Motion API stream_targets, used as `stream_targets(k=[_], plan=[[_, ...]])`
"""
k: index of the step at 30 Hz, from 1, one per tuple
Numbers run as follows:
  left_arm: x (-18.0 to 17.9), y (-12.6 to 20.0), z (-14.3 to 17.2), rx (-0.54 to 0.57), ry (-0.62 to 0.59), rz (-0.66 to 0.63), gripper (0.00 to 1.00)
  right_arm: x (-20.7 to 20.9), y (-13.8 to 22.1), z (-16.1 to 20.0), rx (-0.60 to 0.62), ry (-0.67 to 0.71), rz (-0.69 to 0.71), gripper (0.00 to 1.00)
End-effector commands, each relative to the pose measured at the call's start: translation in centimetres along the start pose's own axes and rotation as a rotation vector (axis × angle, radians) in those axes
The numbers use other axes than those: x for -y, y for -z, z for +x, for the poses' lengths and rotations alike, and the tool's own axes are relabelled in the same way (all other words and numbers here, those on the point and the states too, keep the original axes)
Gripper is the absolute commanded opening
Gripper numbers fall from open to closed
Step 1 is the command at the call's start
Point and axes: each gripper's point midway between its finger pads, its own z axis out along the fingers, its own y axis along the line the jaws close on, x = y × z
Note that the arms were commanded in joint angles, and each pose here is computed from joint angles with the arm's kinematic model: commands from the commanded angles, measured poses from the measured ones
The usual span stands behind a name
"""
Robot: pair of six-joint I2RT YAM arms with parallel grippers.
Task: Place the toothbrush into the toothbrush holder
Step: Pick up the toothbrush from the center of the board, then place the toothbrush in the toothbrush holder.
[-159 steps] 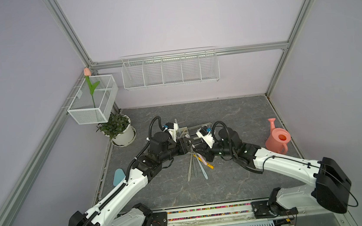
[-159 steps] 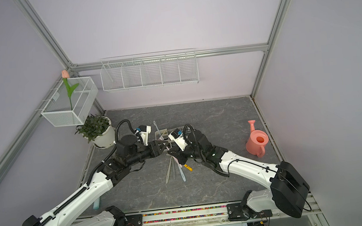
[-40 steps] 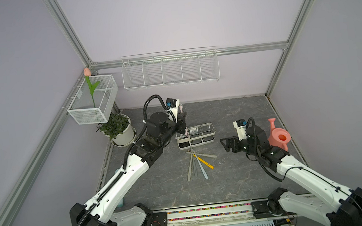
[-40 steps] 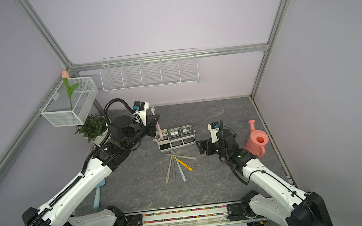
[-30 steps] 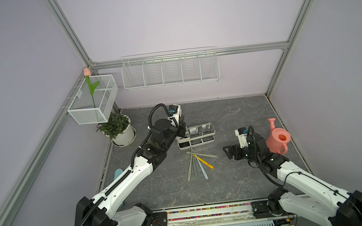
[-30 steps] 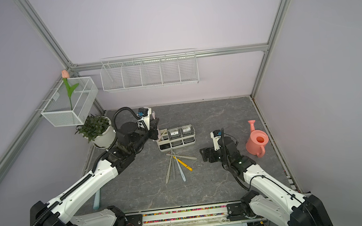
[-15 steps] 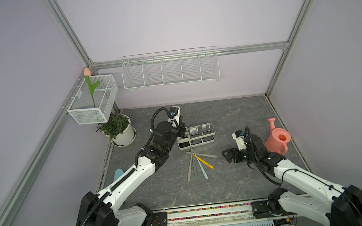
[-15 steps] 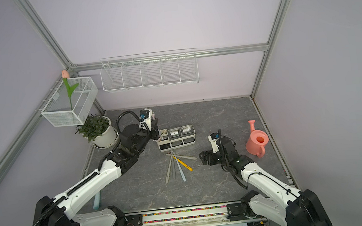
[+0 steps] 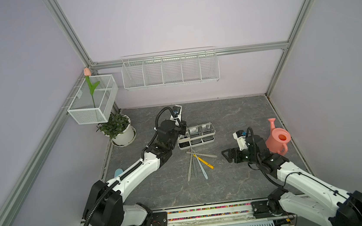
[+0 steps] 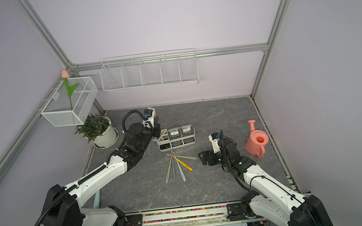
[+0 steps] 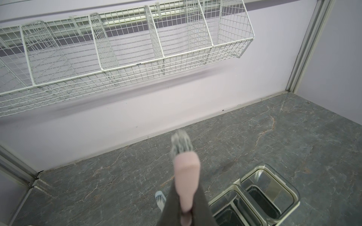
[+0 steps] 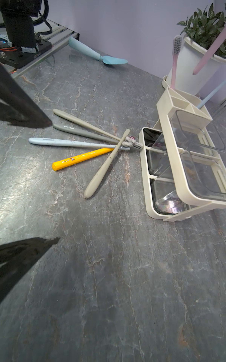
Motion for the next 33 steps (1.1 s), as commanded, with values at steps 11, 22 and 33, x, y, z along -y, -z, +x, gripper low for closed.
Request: stream_targets(k=[11, 22, 33], plan=[[-2.2, -1.1, 0.9, 0.04, 0.063, -0.034, 0.0, 0.2, -0.5, 0.6, -0.026, -0.016, -0.013, 0.89], [-3.0, -1.5, 2.6, 0.008, 0.11, -0.041, 0.0, 0.4, -1.4, 1.0, -0.052, -0.045, -0.011, 0.89], [-2.7, -1.9, 3.3, -0.005, 0.155, -0.001, 0.0, -0.2, -1.4, 0.8, -0.049, -0.068, -0.039, 0.89]])
